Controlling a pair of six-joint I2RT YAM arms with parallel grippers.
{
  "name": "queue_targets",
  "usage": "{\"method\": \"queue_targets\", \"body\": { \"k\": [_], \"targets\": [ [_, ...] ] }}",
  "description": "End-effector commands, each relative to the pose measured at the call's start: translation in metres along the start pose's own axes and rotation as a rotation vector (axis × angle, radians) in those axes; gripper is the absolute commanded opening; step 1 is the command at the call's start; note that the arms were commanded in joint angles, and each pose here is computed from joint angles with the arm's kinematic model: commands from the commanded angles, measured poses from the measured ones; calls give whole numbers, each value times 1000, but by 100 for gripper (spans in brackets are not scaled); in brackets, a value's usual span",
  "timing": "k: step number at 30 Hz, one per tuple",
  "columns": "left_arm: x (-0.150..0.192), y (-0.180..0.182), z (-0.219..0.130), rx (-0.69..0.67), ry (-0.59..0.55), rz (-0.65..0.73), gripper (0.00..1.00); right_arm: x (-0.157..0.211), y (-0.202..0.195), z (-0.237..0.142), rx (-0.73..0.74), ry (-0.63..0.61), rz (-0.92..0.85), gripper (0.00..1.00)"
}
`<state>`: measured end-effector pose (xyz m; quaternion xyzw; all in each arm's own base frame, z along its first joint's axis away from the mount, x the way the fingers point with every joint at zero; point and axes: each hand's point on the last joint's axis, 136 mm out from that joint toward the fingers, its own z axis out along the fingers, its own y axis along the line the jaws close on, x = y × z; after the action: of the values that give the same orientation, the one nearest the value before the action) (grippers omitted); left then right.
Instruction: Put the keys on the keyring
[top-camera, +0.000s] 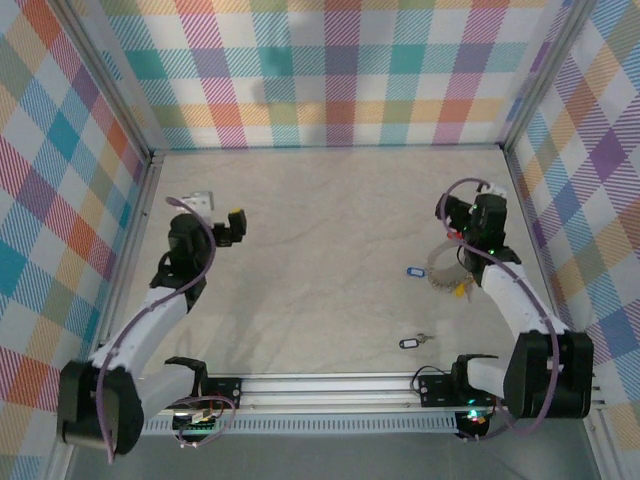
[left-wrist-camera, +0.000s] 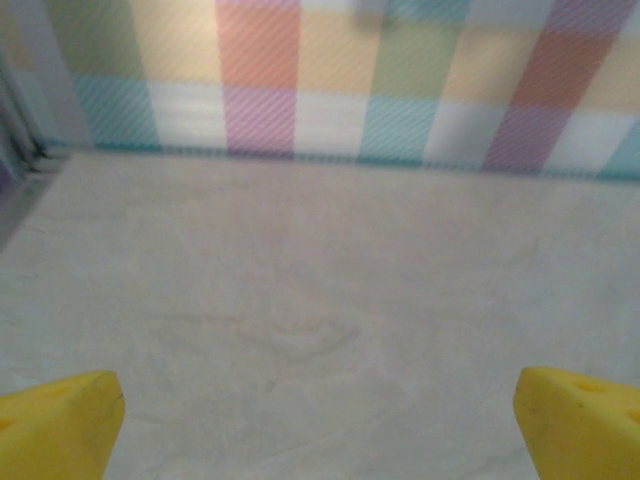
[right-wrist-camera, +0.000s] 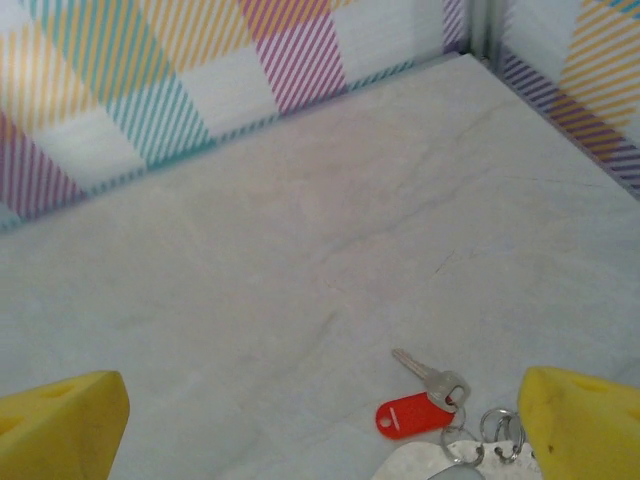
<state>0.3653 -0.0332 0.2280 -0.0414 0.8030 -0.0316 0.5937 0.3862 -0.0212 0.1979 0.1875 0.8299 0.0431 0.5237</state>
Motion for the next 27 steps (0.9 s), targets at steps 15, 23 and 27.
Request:
{"method": "queue_targets", "body": {
  "k": [15, 23, 27],
  "targets": [
    [85, 76, -5, -437, 431, -99, 100, 186, 18, -2, -104, 902, 217, 100],
    [74, 73, -10, -423, 458, -57, 100, 220, 36, 0, -176, 1052, 249, 100],
    [69, 65, -13, -370, 435, -68, 100, 232, 68, -14, -230, 1104, 214, 100]
  ]
}}
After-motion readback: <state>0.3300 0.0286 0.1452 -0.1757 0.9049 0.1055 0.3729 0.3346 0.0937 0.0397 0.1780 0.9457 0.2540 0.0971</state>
